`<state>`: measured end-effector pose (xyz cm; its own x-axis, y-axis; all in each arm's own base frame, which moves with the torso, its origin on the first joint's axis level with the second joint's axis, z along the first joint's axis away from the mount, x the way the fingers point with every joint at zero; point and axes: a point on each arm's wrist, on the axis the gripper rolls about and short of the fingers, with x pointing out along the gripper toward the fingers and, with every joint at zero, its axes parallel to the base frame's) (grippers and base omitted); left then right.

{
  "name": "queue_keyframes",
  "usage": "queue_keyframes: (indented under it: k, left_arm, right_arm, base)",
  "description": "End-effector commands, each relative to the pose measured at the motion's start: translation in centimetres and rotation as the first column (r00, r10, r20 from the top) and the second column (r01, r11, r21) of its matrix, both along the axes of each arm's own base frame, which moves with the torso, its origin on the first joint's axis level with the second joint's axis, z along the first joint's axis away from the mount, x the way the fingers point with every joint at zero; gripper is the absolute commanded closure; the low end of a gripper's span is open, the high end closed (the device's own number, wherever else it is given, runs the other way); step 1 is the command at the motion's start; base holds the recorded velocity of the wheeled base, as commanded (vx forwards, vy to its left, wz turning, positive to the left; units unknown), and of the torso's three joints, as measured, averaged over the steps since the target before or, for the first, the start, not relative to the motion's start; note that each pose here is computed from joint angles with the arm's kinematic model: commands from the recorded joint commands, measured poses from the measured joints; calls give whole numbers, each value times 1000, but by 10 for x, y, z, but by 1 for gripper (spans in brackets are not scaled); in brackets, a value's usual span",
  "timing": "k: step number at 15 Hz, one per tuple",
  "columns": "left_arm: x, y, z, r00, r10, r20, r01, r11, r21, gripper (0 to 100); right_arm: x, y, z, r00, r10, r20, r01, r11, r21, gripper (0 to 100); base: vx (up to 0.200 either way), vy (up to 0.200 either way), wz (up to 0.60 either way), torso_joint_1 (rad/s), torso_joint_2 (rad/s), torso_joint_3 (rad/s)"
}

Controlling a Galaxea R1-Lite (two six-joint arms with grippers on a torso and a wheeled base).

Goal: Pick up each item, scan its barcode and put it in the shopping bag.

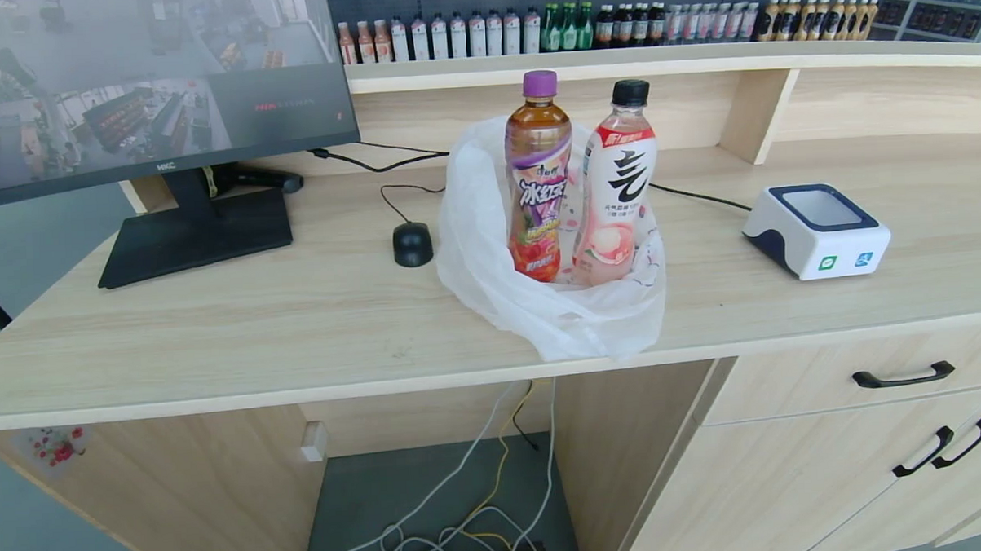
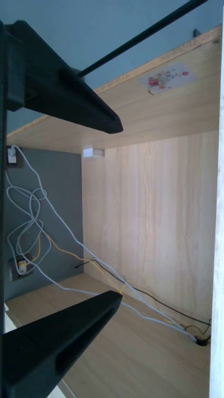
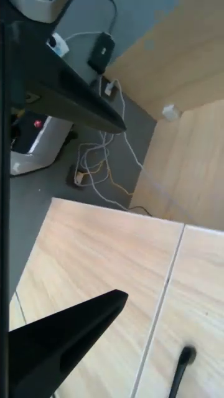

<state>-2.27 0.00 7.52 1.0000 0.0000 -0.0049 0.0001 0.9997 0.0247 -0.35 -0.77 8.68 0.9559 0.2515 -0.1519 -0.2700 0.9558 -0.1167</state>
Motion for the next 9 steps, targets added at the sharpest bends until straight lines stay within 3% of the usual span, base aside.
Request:
queue_keyframes:
  k: [1,3,5,9]
  left_arm:
    - [0,0,0,1000,0,0,0,1000,0,0]
    - [0,0,0,1000,0,0,0,1000,0,0]
    - [0,0,0,1000,0,0,0,1000,0,0]
    - [0,0,0,1000,0,0,0,1000,0,0]
  right_arm:
    - [-3,1,0,969,-245,15,245,969,20,0]
    - [-5,2,0,918,-397,17,396,918,26,0]
    - [-4,2,-1,883,-468,5,468,883,28,0]
    - [-18,3,-3,883,-448,143,437,894,101,0]
  base:
    - [0,0,0,0,0,0]
    - [0,0,0,0,0,0]
    - [0,0,0,0,0,0]
    - [0,0,0,0,0,0]
